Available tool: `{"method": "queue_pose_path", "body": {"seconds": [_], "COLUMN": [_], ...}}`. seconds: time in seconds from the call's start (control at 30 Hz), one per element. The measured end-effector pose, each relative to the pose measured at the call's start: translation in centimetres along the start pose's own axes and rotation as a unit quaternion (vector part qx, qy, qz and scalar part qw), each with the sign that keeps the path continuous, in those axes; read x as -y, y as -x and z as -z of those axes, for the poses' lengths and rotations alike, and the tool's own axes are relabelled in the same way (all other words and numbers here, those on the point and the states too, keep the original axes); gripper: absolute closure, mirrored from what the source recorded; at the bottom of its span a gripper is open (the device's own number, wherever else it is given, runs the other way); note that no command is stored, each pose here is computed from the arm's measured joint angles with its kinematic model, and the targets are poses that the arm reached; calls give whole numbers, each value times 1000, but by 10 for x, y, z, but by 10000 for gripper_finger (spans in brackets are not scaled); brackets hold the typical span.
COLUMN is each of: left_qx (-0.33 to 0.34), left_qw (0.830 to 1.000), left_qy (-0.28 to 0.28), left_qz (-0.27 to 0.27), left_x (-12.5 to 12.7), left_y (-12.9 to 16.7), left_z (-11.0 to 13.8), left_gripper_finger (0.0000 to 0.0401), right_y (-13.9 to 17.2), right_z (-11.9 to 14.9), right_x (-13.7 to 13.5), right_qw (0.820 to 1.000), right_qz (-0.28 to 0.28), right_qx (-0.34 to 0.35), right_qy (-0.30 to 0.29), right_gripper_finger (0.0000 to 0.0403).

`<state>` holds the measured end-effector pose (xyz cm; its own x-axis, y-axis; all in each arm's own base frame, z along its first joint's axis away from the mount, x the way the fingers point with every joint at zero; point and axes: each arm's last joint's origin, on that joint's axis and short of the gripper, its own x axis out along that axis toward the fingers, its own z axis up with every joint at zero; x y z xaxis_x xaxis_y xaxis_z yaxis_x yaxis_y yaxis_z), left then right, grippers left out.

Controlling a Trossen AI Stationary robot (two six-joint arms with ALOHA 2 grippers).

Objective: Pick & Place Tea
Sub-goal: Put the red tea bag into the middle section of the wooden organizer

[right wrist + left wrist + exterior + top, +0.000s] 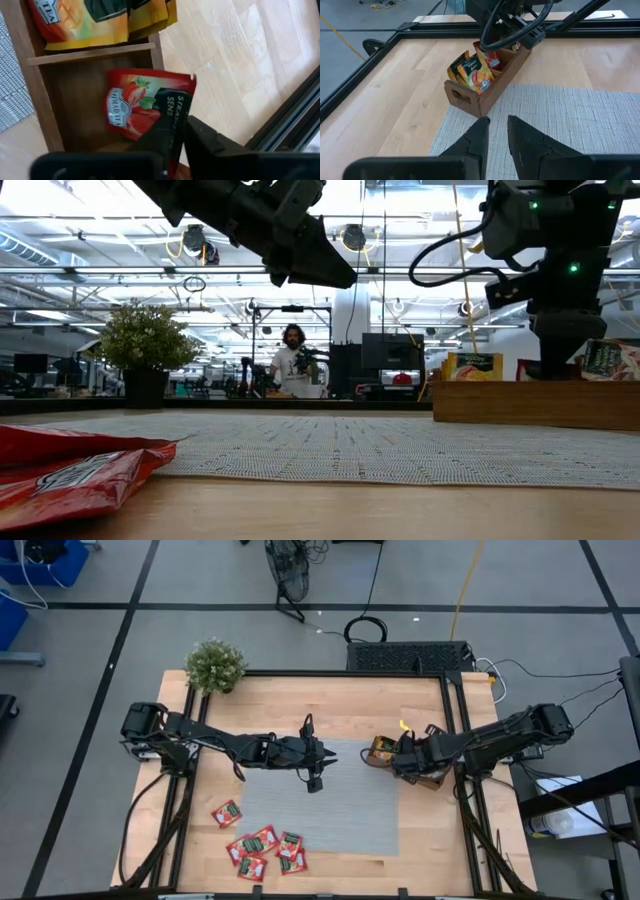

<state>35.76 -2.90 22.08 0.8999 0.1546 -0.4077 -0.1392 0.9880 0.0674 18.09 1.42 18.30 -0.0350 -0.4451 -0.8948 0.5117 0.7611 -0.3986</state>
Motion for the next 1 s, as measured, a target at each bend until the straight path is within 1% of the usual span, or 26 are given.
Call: {"method": "queue_pose_path", "body": {"seconds": [0.23, 0.3, 0.4, 0.57, 0.73, 0.83, 0.9, 0.97, 1.0], "left_qx": [0, 0, 0, 2, 0, 0, 0, 0, 0], "left_qw": [1000, 1000, 1000, 1000, 1000, 1000, 1000, 1000, 1000], "left_qy": [0, 0, 0, 2, 3, 2, 2, 2, 2], "left_qz": [0, 0, 0, 0, 0, 1, 5, 5, 5], "left_x": [0, 0, 0, 0, 0, 0, 0, 0, 0], "left_y": [0, 0, 0, 0, 0, 0, 0, 0, 0], "left_z": [0, 0, 0, 0, 0, 0, 0, 0, 0], "left_gripper_finger": [323, 323, 323, 323, 323, 323, 323, 323, 323], "right_y": [-2, -2, 2, 18, 27, 29, 29, 28, 26], "right_z": [-3, -4, -8, -16, -19, -19, -20, -21, -22], "right_x": [4, 5, 7, 10, 13, 10, 6, 1, -1], "right_qw": [1000, 1000, 1000, 998, 995, 992, 989, 986, 985], "right_qz": [12, 12, 13, -2, -41, -92, -133, -161, -166], "right_qx": [5, 8, 20, 57, 90, 77, 63, 49, 40], "right_qy": [-6, -4, -5, -16, -31, -34, -24, -13, -6], "right_gripper_finger": [284, 267, 253, 253, 262, 263, 264, 274, 284]}}
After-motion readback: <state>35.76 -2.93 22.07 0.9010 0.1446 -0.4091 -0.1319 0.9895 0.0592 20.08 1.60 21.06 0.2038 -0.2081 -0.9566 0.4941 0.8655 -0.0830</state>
